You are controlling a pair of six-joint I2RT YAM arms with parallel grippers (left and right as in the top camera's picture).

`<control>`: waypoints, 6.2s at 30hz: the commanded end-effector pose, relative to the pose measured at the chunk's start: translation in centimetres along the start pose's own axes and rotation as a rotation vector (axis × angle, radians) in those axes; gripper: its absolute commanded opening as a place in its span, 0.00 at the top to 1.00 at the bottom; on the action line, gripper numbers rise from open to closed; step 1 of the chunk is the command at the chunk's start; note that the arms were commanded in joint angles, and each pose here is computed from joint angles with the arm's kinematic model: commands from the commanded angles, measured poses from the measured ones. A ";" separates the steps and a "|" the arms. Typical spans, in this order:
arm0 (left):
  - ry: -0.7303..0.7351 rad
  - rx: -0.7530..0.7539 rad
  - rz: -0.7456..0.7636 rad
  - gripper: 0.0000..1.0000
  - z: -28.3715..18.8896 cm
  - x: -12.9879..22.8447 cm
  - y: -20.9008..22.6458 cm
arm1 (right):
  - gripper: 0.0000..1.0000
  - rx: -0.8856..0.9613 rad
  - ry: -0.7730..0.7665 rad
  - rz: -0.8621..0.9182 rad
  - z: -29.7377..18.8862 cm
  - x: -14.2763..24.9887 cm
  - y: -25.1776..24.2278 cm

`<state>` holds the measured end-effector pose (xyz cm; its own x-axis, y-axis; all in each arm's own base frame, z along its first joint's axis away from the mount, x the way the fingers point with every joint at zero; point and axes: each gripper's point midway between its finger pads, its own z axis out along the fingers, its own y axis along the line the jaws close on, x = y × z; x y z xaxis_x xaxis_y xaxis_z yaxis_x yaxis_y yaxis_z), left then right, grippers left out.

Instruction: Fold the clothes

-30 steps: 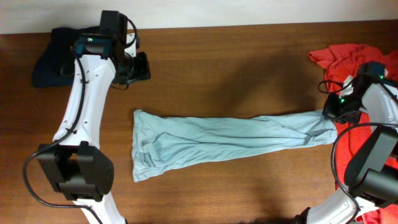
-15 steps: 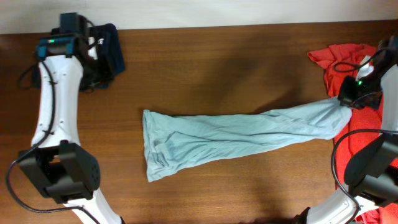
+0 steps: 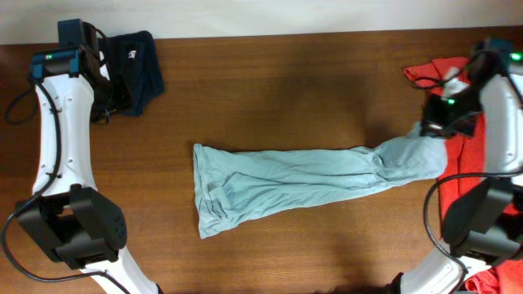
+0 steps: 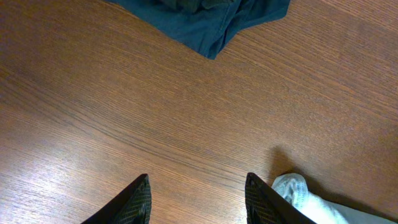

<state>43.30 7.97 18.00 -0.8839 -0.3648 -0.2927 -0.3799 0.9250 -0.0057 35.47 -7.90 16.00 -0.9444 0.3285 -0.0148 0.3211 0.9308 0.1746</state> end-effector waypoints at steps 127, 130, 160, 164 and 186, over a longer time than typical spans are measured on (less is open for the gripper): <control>-0.013 0.000 0.034 0.51 -0.8 0.2 -0.8 | 0.66 -0.083 0.223 -0.524 16.9 12.9 16.1; -0.013 0.001 0.031 0.50 -0.8 0.2 -0.9 | 0.76 -0.179 0.253 -0.514 16.5 13.7 17.6; -0.016 0.001 0.027 0.51 -0.8 0.1 -0.9 | 0.54 -0.265 0.260 -0.737 16.0 18.5 24.4; -0.016 0.001 0.027 0.50 -0.8 0.1 -0.9 | 0.43 -0.263 0.230 -0.731 15.0 17.3 24.3; -0.020 0.002 0.027 0.50 -0.7 0.0 -0.9 | 0.84 -0.207 0.103 -0.403 10.5 9.8 13.8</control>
<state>43.43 7.09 17.99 -0.8914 -0.3465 -0.2921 -0.3614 0.9324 -0.0034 32.32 10.14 9.43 -0.9962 -0.0739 -0.0470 -0.0861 0.9234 0.3741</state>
